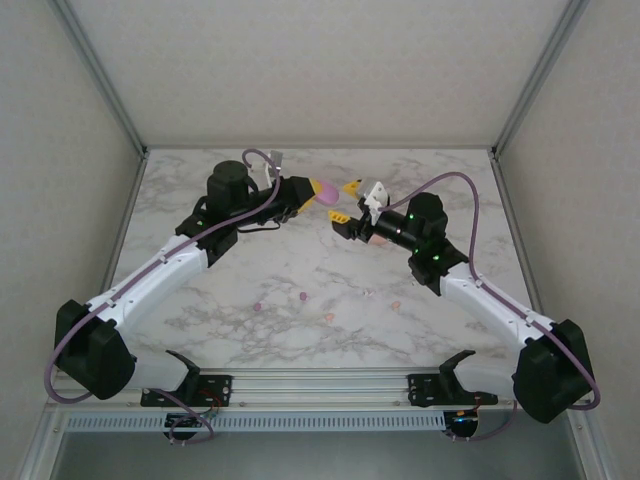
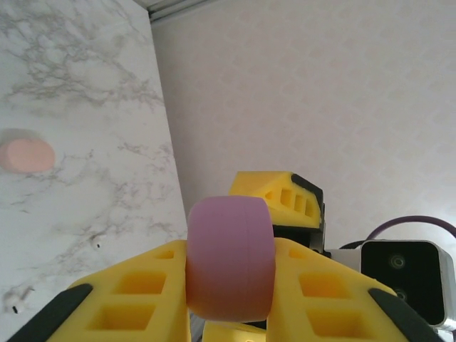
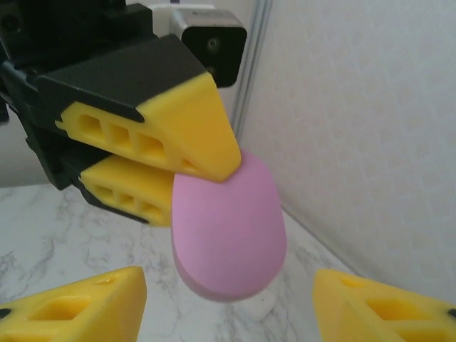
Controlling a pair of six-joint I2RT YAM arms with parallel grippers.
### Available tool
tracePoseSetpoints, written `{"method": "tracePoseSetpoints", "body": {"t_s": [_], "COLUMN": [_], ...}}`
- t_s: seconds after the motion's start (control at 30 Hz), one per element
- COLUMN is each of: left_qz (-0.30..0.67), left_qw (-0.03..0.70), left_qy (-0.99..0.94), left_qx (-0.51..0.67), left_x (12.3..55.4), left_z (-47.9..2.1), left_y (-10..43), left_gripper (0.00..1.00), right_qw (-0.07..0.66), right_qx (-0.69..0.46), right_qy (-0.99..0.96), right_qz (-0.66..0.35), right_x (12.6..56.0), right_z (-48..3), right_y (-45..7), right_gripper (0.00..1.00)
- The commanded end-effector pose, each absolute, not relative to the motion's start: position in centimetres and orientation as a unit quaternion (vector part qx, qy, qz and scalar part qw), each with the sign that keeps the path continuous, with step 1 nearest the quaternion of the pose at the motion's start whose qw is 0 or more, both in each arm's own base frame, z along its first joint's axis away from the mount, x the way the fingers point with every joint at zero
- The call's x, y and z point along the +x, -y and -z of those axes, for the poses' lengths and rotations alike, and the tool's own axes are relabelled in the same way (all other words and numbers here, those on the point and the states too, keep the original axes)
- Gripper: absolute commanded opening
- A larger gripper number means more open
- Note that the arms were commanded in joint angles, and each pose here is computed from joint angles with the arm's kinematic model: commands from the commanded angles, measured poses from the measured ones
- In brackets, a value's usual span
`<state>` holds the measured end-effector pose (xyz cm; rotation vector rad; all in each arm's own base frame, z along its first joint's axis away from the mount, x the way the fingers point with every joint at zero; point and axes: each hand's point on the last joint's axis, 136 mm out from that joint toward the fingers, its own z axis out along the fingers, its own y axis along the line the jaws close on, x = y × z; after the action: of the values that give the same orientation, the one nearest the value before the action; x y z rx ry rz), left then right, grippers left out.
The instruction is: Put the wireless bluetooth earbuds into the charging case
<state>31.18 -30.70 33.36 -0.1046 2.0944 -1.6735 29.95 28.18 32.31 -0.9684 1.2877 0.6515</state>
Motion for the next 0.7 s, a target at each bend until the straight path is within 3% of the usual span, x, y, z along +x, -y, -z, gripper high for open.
{"method": "tracePoseSetpoints", "body": {"t_s": [0.0,0.47,0.67], "left_qz": [0.635,0.641,0.643], "left_qw": [0.232,0.231,0.230], "left_qy": [-0.737,-0.732,-0.730], "left_qx": [-0.030,-0.027,-0.025], "left_x": [30.5,30.4,30.4], "left_z": [-35.5,-35.9,-36.1], "left_y": [30.4,30.5,30.6], "left_gripper": [0.12,0.11,0.12], "right_qw": [0.674,0.677,0.681], "right_qx": [-0.435,-0.427,-0.423], "right_qy": [-0.521,-0.512,-0.509], "right_qz": [-0.294,-0.313,-0.314], "right_x": [29.8,30.1,30.2], "right_z": [-35.0,-36.0,-36.5], "right_y": [-28.9,-29.4,-29.4], "right_gripper": [0.60,0.47,0.48]}}
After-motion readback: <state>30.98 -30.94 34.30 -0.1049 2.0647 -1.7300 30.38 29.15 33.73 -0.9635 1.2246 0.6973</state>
